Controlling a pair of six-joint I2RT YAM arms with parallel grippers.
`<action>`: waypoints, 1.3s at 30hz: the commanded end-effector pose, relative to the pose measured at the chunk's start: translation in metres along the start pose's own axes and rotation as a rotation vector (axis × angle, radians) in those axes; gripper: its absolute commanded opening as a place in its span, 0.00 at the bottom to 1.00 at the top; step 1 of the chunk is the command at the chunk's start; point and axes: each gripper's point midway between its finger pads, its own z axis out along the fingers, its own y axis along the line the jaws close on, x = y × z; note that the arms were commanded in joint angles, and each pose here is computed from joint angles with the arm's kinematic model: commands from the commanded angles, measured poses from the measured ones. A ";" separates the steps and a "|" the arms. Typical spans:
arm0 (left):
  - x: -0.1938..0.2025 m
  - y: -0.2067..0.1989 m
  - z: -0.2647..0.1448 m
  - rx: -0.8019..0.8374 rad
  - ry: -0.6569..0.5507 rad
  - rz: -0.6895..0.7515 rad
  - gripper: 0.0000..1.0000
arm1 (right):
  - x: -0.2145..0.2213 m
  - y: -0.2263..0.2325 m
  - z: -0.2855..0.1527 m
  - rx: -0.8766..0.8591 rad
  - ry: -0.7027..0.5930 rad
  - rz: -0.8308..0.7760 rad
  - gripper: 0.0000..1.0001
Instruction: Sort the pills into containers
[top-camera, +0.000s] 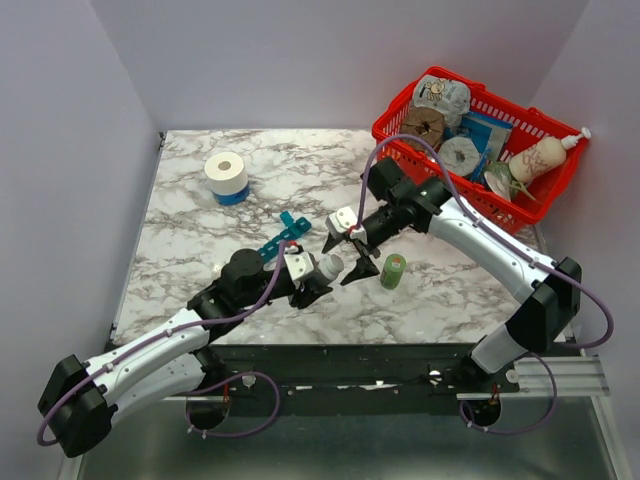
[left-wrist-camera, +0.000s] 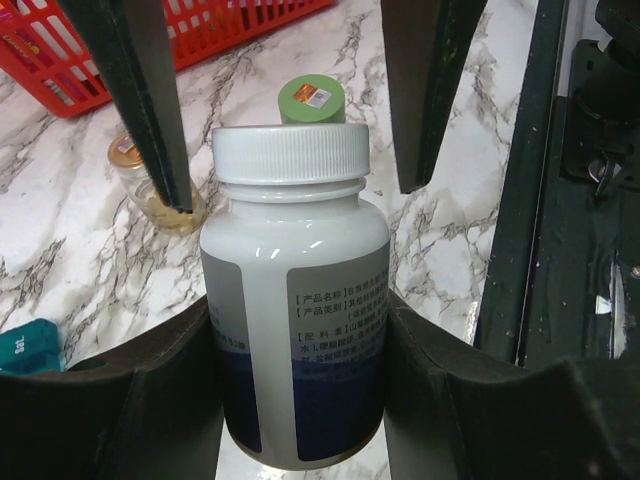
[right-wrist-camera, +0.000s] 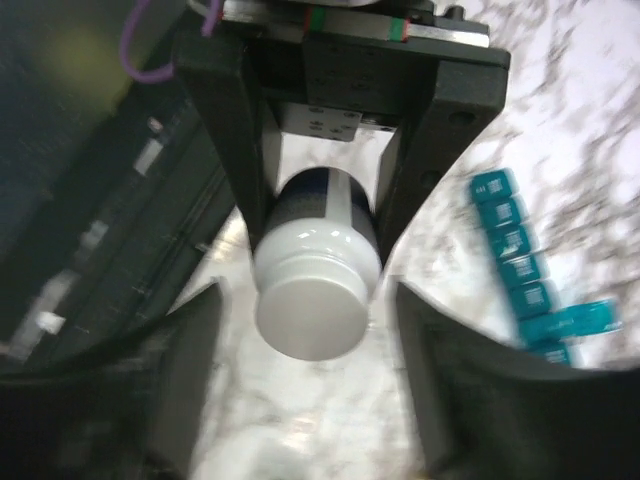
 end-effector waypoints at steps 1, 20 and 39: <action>-0.021 0.001 0.000 0.004 -0.063 0.041 0.00 | -0.018 0.003 0.000 -0.001 -0.042 0.129 0.95; -0.033 0.025 -0.007 -0.145 -0.102 0.014 0.00 | -0.031 -0.009 -0.009 0.215 -0.052 0.841 0.99; -0.033 0.030 -0.006 -0.169 -0.088 0.008 0.00 | -0.032 -0.019 0.001 0.176 -0.067 0.920 0.21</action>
